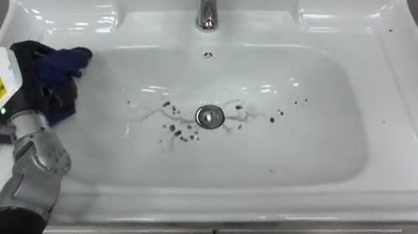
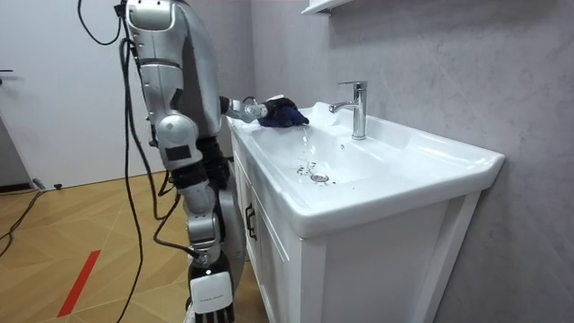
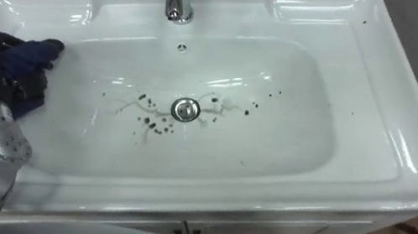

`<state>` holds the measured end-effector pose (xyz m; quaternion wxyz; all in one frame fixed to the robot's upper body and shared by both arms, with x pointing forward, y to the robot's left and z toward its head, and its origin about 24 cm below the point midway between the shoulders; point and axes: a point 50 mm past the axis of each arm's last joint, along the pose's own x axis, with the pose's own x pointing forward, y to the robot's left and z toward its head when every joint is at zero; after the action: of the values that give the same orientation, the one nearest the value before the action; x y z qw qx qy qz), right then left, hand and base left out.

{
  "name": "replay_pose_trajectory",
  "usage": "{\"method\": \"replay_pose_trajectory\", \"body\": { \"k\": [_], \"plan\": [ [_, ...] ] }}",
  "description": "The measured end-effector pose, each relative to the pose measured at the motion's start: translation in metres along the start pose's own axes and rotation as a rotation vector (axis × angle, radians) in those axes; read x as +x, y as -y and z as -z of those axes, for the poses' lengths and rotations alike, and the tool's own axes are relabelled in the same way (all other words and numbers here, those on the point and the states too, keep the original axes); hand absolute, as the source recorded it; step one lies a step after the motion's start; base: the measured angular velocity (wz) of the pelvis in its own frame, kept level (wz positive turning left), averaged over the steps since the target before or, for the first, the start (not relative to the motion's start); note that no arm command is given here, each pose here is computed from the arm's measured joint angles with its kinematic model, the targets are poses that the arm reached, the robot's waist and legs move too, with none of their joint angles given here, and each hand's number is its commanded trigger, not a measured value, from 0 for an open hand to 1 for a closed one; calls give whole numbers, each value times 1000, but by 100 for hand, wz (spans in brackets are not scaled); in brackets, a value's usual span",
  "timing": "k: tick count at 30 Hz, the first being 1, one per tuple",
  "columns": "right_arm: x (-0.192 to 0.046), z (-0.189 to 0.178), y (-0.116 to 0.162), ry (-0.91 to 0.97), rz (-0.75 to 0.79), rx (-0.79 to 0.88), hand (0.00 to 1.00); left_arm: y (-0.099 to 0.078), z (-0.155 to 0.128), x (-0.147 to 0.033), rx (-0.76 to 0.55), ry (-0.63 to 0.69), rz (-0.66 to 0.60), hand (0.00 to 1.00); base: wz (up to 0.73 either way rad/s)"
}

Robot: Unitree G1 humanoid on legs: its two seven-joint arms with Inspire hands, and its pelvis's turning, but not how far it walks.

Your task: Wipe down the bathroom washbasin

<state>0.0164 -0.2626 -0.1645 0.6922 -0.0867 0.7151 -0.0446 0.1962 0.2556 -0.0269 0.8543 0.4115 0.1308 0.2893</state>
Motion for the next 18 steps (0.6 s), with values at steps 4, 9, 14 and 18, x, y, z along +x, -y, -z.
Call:
{"method": "replay_pose_trajectory", "body": {
  "k": [4,9,14,18],
  "plan": [
    [0,0,-1,20,9,-5,0,2,-10,-4,-25,35,-8,100,1],
    [1,-1,-3,38,7,-6,0,5,-20,-9,-57,93,7,100,0],
    [1,-2,-3,53,5,-11,0,12,-29,-16,-85,152,43,100,0],
    [1,-2,-5,66,-2,-16,0,15,-40,-20,-111,202,62,100,0]
  ]
}}
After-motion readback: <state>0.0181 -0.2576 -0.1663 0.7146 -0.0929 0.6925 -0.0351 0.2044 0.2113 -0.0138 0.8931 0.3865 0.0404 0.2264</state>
